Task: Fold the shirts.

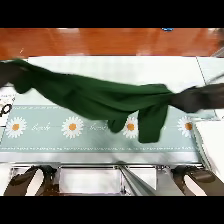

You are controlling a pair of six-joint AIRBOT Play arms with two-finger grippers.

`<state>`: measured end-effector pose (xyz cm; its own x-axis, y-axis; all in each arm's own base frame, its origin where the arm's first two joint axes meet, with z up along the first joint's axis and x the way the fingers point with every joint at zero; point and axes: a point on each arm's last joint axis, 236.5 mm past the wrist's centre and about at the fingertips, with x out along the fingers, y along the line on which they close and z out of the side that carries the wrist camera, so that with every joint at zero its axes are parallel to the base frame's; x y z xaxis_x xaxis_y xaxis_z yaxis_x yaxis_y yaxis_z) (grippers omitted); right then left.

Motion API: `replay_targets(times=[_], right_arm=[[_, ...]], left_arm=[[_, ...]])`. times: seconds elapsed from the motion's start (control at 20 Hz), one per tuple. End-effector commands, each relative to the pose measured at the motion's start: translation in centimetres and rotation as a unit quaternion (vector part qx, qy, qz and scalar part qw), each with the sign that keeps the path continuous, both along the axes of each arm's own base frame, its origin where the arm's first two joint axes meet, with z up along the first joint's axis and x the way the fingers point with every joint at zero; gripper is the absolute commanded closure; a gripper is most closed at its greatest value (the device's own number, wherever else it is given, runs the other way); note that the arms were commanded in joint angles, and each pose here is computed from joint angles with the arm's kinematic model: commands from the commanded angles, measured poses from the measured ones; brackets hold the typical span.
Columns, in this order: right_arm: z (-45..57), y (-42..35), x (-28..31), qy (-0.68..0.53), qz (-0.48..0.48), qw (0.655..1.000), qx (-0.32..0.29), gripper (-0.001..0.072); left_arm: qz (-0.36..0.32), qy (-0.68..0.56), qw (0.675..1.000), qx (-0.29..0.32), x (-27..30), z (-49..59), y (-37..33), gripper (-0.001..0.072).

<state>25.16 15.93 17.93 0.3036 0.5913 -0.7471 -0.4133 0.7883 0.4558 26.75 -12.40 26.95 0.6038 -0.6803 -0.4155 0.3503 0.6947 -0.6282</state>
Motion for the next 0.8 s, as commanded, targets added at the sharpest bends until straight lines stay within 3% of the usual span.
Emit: replay_targets(times=[0.0,0.25,0.4,0.45,0.5,0.55,0.65,0.75], right_arm=[[-6.9,1.6,3.8,0.061,0.008,0.998,0.024,0.0683],[-15.8,1.2,11.7,0.115,-0.024,0.993,-0.005,0.0682],[-17.6,1.1,16.9,0.102,-0.05,0.993,-0.01,0.0682],[-17.7,1.2,18.2,0.096,-0.054,0.994,-0.009,0.0671],[-17.4,1.0,19.4,0.088,-0.059,0.994,-0.007,0.0503],[-16.7,0.1,20.4,0.079,-0.065,0.995,-0.006,0.0297],[-14.6,-4.4,21.7,0.078,-0.106,0.991,-0.01,0.0297],[-12.8,-10.3,21.0,0.096,-0.149,0.984,-0.005,0.0297]], left_arm=[[0.017,0.087,0.996,-0.029,3.8,-10.5,-0.1,0.0686],[0.087,0.121,0.989,-0.023,13.5,-18.5,-0.3,0.0686],[0.095,0.136,0.986,-0.012,17.9,-21.8,-1.9,0.0684],[0.088,0.146,0.985,-0.01,18.8,-22.9,-2.6,0.0622],[0.077,0.157,0.984,-0.009,19.4,-23.8,-3.3,0.0304],[0.061,0.171,0.983,-0.008,19.7,-24.1,-3.4,0.0195],[0.044,0.199,0.979,-0.011,20.1,-22.8,-1.0,0.0196],[0.077,0.229,0.97,0.002,19.7,-21.8,4.6,0.0197]])
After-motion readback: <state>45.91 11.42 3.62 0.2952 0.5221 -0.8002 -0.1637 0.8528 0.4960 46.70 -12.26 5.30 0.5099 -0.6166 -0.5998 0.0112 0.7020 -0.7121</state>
